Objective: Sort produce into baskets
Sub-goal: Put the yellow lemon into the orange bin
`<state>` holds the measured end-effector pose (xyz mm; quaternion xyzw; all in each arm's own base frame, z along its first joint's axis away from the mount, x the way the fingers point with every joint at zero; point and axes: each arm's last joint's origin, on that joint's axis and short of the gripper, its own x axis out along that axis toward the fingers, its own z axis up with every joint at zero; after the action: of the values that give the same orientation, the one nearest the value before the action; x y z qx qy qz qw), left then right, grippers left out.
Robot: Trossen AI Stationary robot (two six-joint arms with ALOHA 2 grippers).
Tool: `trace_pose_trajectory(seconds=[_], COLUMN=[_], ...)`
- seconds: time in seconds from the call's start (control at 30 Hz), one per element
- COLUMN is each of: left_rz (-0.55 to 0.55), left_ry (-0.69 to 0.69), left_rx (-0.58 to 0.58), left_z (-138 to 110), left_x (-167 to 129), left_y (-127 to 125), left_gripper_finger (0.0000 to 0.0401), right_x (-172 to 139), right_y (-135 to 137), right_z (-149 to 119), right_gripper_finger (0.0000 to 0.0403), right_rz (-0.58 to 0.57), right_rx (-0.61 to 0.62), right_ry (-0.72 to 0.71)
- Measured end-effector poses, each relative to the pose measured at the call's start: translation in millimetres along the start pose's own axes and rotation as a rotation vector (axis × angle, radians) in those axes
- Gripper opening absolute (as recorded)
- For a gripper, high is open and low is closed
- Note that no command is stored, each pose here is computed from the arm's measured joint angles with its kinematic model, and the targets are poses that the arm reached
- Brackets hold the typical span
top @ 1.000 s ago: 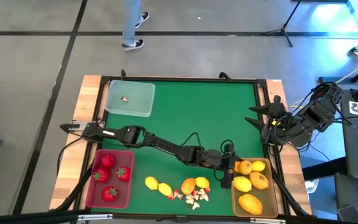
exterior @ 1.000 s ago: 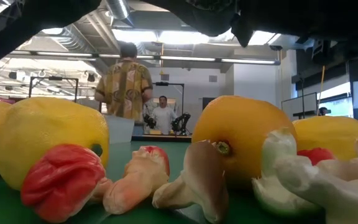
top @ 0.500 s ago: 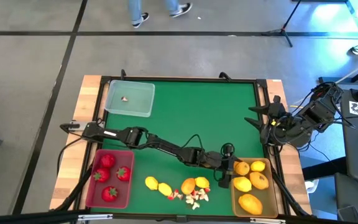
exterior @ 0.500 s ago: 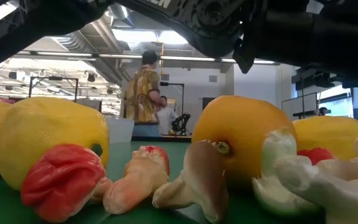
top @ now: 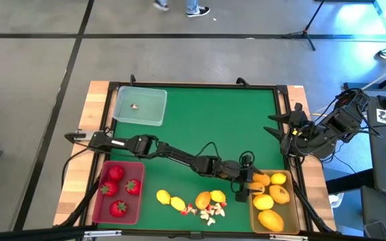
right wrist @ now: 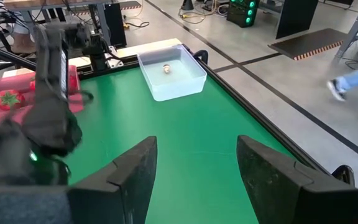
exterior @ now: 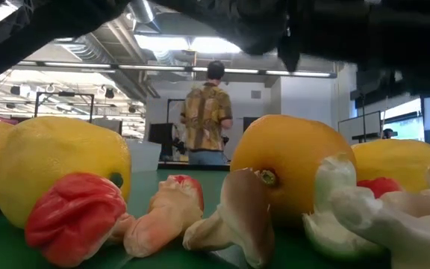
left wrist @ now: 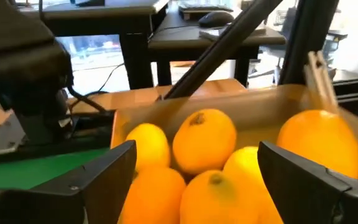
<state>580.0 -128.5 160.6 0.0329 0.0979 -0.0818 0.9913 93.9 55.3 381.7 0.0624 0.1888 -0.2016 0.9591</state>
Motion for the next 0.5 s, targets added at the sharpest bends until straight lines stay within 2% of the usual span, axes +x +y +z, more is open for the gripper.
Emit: trace_pose_trajectory(seconds=[0.2, 0.37, 0.5], left_rz=[-0.025, -0.119, -0.165], left_ry=[0.109, 0.289, 0.433], left_rx=[0.055, 0.159, 0.166], left_z=[50.5, 84.6, 109.3], left_x=[-28.4, -65.2, -101.5], left_y=[1.4, -2.5, -8.8], left_gripper_finger=[0.0326, 0.0326, 0.0326], right_x=[0.0, 0.0, 0.0], right_y=[-0.1, -0.1, 0.0], right_z=[-0.1, -0.1, 0.0], right_gripper_finger=[0.0221, 0.0221, 0.0221], right_rz=[0.000, 0.000, 0.001], right_rx=[-0.001, -0.001, 0.000], right_ry=[0.001, 0.001, 0.001])
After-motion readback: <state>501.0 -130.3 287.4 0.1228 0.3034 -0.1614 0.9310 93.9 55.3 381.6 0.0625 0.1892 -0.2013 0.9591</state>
